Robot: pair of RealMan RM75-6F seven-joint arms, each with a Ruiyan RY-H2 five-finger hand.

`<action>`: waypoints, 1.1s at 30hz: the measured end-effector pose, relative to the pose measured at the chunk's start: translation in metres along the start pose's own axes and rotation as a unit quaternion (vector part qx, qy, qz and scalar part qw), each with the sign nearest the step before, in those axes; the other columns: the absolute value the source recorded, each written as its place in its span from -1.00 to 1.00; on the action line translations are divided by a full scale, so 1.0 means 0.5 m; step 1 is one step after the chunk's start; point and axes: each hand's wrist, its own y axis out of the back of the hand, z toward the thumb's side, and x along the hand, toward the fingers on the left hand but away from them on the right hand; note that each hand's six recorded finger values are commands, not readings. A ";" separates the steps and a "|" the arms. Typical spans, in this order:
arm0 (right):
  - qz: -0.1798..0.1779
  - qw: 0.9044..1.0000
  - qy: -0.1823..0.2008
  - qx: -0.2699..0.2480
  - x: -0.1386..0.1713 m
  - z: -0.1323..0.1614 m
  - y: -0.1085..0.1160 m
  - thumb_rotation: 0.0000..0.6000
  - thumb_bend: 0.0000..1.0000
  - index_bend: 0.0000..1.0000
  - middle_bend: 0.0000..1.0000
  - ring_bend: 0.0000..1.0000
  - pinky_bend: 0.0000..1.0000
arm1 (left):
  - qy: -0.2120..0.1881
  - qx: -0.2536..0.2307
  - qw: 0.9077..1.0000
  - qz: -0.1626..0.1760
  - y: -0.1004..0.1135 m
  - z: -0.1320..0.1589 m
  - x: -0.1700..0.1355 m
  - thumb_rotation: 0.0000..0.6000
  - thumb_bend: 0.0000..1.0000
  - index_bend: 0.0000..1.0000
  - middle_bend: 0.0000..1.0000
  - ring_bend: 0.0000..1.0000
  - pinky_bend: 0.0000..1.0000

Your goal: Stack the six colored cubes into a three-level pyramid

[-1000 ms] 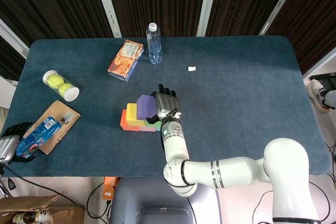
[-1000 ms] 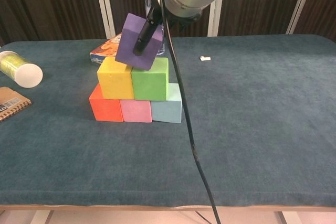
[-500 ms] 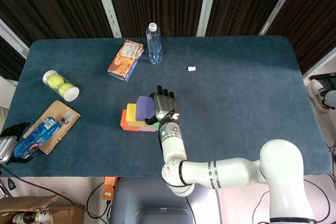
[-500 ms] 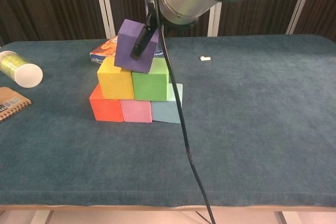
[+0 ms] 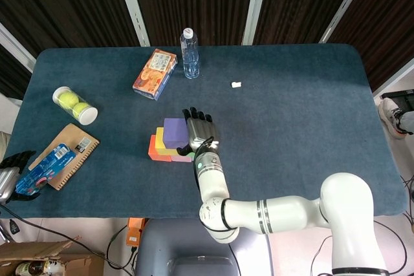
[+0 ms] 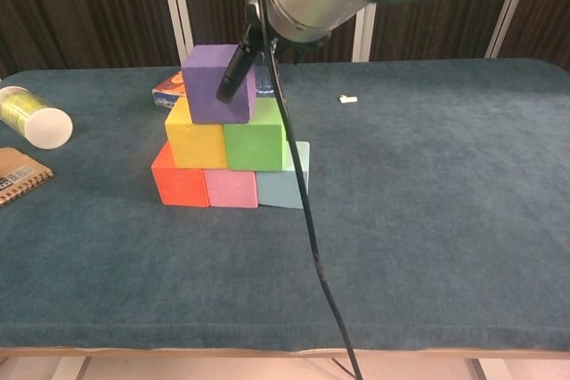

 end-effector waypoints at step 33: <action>-0.162 0.966 0.054 0.193 0.324 -0.607 0.114 1.00 -0.64 -1.00 -1.00 -1.00 -1.00 | -0.052 -0.003 0.983 0.178 0.024 0.112 -0.248 1.00 -0.76 -0.87 -0.99 -1.00 -0.86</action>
